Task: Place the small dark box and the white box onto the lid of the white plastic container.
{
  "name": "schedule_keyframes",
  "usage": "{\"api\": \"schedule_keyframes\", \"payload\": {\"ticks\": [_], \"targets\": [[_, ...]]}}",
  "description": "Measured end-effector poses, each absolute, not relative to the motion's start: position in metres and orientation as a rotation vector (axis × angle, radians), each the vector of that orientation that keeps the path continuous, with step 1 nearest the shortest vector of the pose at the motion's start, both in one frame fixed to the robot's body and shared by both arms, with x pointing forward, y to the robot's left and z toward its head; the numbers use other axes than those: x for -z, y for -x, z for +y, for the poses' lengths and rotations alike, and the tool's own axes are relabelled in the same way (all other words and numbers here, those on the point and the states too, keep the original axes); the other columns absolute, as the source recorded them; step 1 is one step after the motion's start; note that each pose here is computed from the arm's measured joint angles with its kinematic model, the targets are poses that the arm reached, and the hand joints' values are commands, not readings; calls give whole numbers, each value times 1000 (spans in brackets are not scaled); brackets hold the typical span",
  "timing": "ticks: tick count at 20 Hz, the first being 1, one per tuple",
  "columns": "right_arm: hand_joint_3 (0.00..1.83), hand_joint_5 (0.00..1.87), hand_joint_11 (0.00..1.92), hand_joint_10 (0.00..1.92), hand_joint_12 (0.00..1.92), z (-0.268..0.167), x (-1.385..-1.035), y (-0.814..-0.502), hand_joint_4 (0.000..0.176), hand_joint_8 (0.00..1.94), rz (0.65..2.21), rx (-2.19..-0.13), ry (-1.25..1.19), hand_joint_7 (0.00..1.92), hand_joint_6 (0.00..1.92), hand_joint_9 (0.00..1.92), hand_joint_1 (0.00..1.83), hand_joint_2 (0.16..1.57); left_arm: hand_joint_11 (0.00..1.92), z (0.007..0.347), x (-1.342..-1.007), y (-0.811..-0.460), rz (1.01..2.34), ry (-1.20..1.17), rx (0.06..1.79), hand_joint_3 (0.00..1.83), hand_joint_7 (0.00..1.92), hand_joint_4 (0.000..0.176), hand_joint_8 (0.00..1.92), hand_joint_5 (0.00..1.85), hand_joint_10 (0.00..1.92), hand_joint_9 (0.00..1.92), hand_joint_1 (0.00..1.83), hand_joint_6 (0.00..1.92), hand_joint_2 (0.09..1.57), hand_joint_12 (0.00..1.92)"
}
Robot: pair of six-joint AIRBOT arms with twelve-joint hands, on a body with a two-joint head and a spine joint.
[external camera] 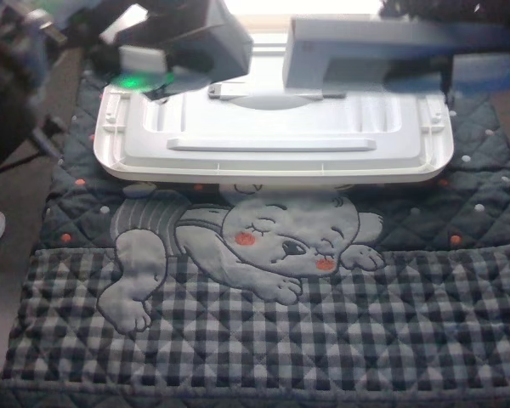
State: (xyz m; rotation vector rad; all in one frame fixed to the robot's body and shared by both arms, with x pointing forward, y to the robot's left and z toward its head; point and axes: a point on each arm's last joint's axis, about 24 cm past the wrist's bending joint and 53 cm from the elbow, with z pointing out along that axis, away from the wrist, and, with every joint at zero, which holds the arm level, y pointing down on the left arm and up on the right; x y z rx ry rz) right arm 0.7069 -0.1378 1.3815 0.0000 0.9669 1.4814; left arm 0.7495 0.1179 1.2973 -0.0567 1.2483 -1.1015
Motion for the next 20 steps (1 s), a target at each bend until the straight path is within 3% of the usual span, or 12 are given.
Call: {"api": "schedule_keyframes", "payload": {"ticks": [1, 2, 3, 4, 5, 6, 10, 13, 16, 17, 18, 20], "targets": [[5, 1088, 1303, 1921, 1921, -137, -1381, -714, 0, 1801, 974, -1469, -10, 1046, 793, 1228, 1183, 1064, 856, 114, -1294, -760, 1272, 60, 1084, 0, 1237, 0, 673, 1052, 388, 1280, 1271, 761, 1043, 1321], [3, 1013, 1143, 1713, 1870, -135, -1377, -726, 0, 1455, 997, -1446, -24, 954, 695, 1126, 1244, 1122, 781, 110, -1288, -774, 1307, 73, 1060, 0, 1168, 0, 680, 1061, 842, 1161, 1367, 711, 1038, 1317], [4, 883, 1068, 1757, 1919, -129, -1369, -745, 0, 1489, 1050, -1410, -48, 842, 900, 929, 1223, 1174, 410, 105, -1278, -790, 1358, 83, 1027, 2, 686, 0, 394, 715, 596, 701, 1256, 500, 1066, 1096], [0, 632, 324, 1135, 1783, -125, -1361, -757, 0, 761, 1095, -1381, -68, 538, 499, 472, 1173, 1106, 230, 99, -1268, -798, 1407, 90, 1007, 0, 512, 33, 126, 568, 261, 541, 1146, 187, 1036, 926], [0, 362, 64, 413, 1028, -121, -1354, -764, 69, 242, 1126, -1366, -79, 338, 165, 258, 1140, 1055, 45, 96, -1260, -801, 1446, 87, 992, 0, 234, 115, 24, 331, 58, 203, 1021, 42, 991, 454], [0, 205, 12, 119, 518, -119, -1350, -766, 118, 54, 1150, -1356, -78, 149, 38, 109, 1080, 1022, 8, 94, -1254, -802, 1469, 90, 987, 0, 58, 164, 4, 135, 11, 40, 876, 13, 951, 90], [0, 2, 0, 0, 259, -121, -1351, -766, 175, 0, 1144, -1358, -87, 0, 0, 0, 925, 1000, 0, 94, -1258, -802, 1464, 93, 990, 0, 0, 176, 0, 0, 0, 0, 751, 0, 956, 0], [0, 0, 0, 0, 328, -119, -1349, -766, 176, 0, 1155, -1352, -79, 0, 0, 0, 915, 965, 0, 93, -1257, -803, 1473, 92, 986, 0, 0, 176, 0, 0, 0, 0, 730, 0, 921, 0], [0, 0, 0, 0, 13, -119, -1348, -767, 176, 0, 1156, -1351, -79, 0, 0, 0, 816, 920, 0, 95, -1258, -803, 1475, 85, 976, 2, 0, 169, 0, 0, 0, 0, 778, 0, 949, 0], [0, 0, 0, 0, 2, -117, -1348, -765, 169, 0, 1160, -1360, -82, 0, 0, 0, 770, 894, 0, 95, -1256, -800, 1481, 84, 978, 0, 0, 175, 0, 0, 0, 0, 815, 0, 946, 0], [0, 0, 0, 0, 0, -114, -1348, -761, 131, 0, 1165, -1365, -70, 0, 0, 0, 796, 842, 10, 96, -1256, -797, 1484, 70, 970, 0, 0, 141, 0, 0, 0, 0, 628, 0, 1123, 9], [0, 0, 0, 0, 0, -108, -1347, -752, 136, 0, 1176, -1364, -26, 0, 0, 0, 810, 809, 1, 97, -1256, -790, 1483, 62, 980, 0, 0, 169, 0, 0, 0, 0, 766, 0, 952, 1]]}}
